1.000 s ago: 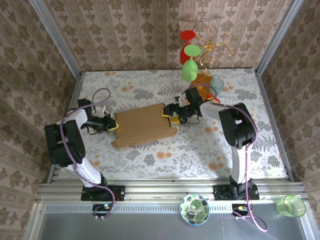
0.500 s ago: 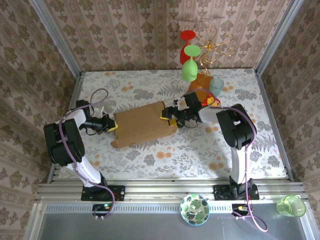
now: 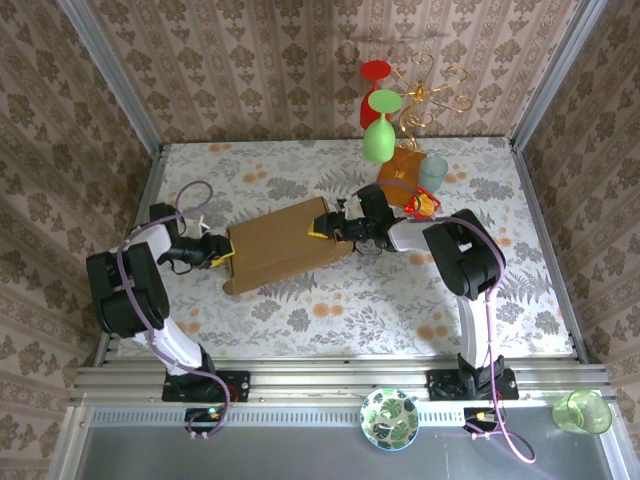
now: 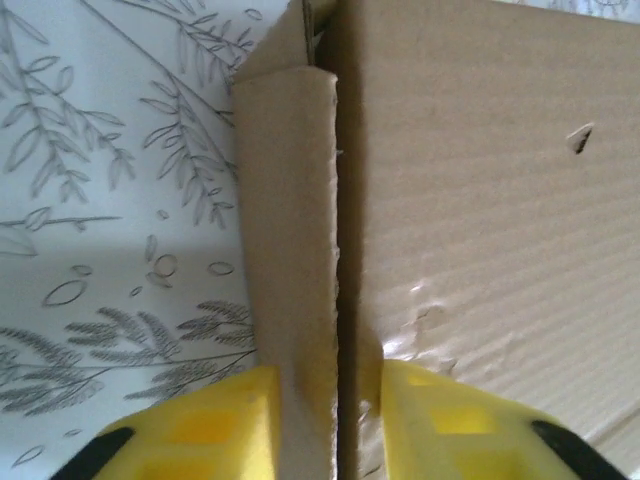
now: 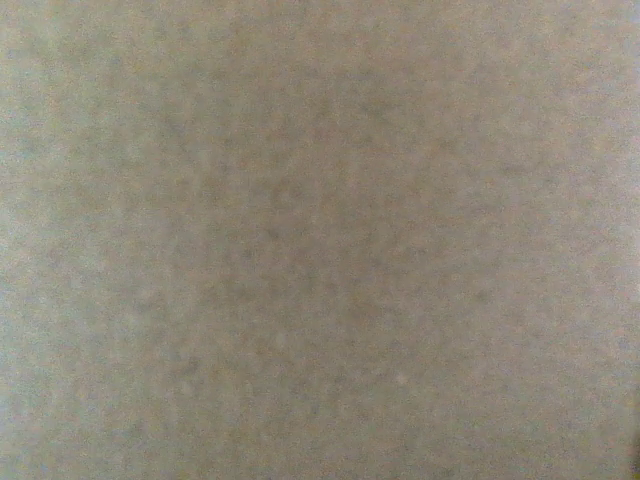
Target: Fold the paper box
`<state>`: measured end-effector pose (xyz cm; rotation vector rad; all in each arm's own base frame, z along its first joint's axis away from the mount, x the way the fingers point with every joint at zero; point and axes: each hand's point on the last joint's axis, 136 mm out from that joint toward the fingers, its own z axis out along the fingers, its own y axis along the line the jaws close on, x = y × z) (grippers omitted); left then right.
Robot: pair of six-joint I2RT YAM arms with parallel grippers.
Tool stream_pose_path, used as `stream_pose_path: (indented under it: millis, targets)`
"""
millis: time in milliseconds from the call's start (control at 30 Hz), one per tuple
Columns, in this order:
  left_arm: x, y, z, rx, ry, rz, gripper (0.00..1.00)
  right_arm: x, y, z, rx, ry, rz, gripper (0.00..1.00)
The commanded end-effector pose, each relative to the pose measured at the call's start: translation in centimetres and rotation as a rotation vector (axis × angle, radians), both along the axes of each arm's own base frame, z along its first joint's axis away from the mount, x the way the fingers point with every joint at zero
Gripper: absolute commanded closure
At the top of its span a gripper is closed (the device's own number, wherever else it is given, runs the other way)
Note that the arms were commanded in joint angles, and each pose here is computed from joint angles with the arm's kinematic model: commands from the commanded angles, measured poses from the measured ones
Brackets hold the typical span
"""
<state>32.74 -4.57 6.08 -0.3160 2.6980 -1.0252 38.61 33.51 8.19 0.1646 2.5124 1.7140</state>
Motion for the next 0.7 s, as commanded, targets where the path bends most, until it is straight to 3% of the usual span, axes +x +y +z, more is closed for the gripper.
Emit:
stream_pose_path:
  millis: [0, 100, 200, 367, 667]
  targets:
    - [0.8, 2.8, 1.7, 0.043, 0.028, 0.276, 0.51, 0.3, -0.7, 1.7, 0.045, 0.103, -0.076, 0.41]
    - [1.9, 4.2, 4.9, -0.024, -0.042, 0.533, 0.39, 0.3, -1.7, 1.7, 0.055, 0.251, -0.132, 0.44]
    - [2.2, 5.0, 6.5, -0.112, -0.034, 0.709, 0.36, -0.4, -2.4, 1.5, 0.061, 0.452, -0.164, 0.45]
    - [1.1, 2.1, 5.9, -0.263, 0.187, 0.601, 0.27, -2.4, -4.6, 2.3, 0.025, 0.645, -0.251, 0.46]
    - [-1.3, -3.4, 3.5, -0.421, 0.428, 0.665, 0.2, -6.0, -7.2, 1.9, 0.011, 0.865, -0.268, 0.46]
